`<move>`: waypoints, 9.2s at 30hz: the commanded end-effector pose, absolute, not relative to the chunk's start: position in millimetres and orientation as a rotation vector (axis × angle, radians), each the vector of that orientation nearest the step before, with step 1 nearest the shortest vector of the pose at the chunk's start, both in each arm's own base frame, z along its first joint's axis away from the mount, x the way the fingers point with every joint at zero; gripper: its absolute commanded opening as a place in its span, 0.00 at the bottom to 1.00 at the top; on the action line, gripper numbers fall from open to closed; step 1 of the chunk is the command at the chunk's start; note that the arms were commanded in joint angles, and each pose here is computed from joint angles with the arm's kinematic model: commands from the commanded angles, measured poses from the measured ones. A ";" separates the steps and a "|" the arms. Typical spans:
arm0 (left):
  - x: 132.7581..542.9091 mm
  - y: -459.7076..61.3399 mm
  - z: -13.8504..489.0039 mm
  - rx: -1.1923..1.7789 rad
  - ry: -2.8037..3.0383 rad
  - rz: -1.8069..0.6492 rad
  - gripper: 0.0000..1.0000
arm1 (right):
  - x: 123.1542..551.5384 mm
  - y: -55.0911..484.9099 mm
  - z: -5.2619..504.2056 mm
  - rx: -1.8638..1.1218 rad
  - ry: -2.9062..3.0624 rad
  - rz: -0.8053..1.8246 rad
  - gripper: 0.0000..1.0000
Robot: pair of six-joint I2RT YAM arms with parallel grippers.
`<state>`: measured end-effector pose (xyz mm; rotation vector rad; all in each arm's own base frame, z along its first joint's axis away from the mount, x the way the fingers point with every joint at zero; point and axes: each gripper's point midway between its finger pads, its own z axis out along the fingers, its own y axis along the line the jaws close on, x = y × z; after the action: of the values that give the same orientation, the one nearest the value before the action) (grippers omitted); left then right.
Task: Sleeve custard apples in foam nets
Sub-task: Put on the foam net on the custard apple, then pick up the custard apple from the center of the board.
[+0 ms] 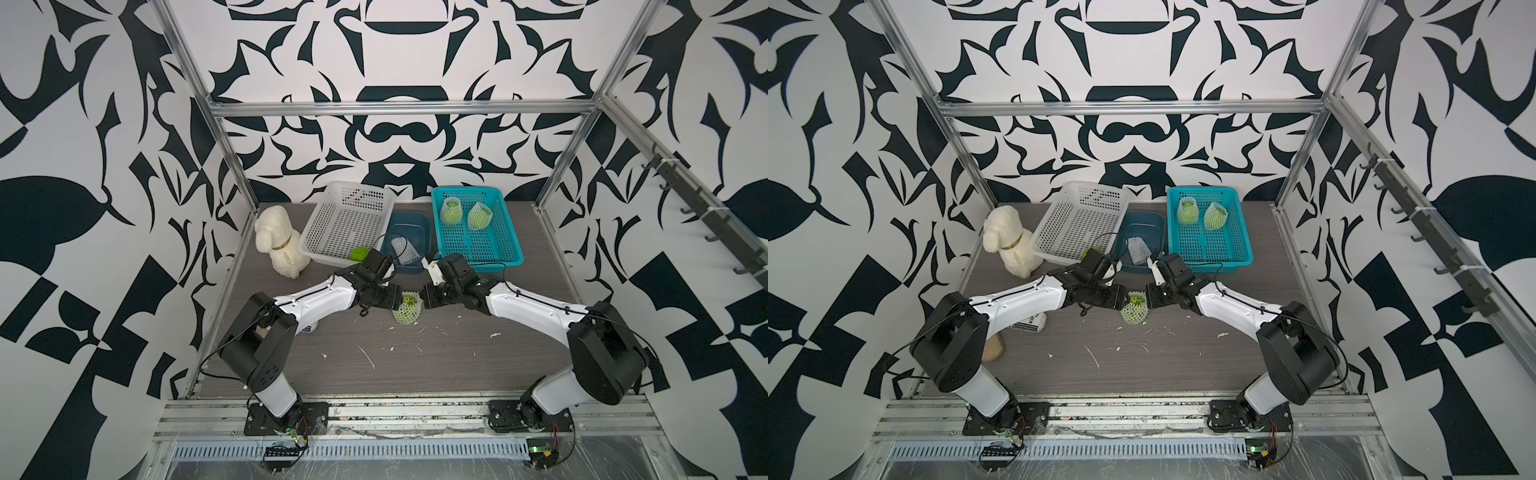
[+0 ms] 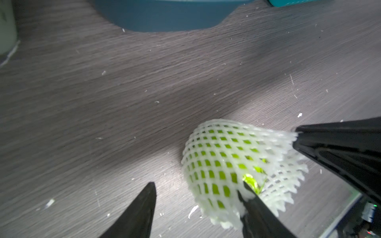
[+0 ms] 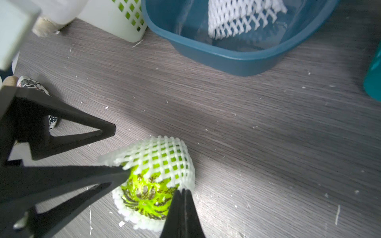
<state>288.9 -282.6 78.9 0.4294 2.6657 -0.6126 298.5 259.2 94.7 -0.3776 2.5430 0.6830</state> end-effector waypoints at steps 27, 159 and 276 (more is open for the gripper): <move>304.1 -215.6 128.6 -0.041 2.494 -0.887 0.77 | 281.1 297.0 100.3 -0.596 2.463 0.451 1.00; 306.5 -196.0 134.9 -0.106 2.438 -0.969 0.76 | 288.8 321.9 111.1 -0.631 2.419 0.403 0.99; 307.3 -194.2 149.2 -0.090 2.394 -0.970 0.76 | 313.2 331.4 64.8 -0.399 2.461 0.404 0.81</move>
<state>308.5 -197.5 148.4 -0.0985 2.3999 -0.9873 303.3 323.6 37.1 -0.4272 2.5246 0.3413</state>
